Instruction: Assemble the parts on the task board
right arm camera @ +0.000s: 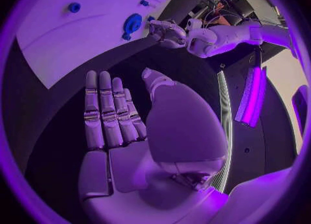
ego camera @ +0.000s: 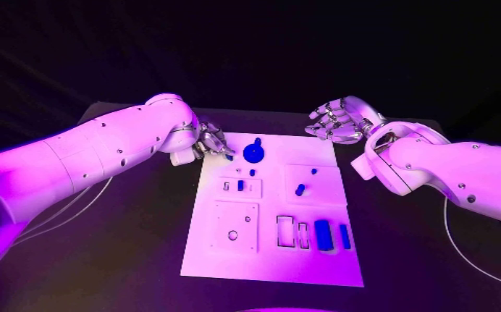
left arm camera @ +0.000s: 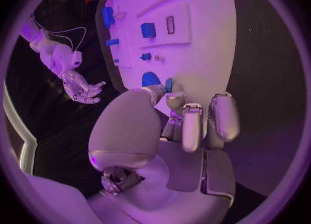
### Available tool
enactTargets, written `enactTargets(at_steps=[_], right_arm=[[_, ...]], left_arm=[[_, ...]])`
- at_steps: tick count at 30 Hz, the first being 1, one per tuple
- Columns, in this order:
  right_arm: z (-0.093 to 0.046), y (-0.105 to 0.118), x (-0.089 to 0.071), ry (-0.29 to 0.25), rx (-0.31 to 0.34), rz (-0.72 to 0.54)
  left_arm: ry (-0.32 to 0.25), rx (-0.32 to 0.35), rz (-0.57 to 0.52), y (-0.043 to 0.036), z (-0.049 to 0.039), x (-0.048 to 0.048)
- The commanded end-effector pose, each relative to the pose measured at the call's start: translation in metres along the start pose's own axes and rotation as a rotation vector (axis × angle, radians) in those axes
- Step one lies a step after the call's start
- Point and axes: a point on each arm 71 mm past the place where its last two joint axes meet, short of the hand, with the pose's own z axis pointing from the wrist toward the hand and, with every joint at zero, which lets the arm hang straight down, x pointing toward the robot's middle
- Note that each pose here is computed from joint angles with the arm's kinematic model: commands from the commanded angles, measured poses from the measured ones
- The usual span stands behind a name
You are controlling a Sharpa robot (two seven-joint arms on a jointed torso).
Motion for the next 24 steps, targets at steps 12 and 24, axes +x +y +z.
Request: enactTargets(at_steps=[12,24], right_arm=[[0.0,-0.002,-0.002,-0.005,-0.012,-0.001],[0.001,-0.003,-0.003,-0.007,-0.01,0.001]], left_arm=[[0.025,0.053,-0.067,0.0053,-0.0236,0.011],[0.017,0.053,0.021,0.0082,-0.0367,0.0188]])
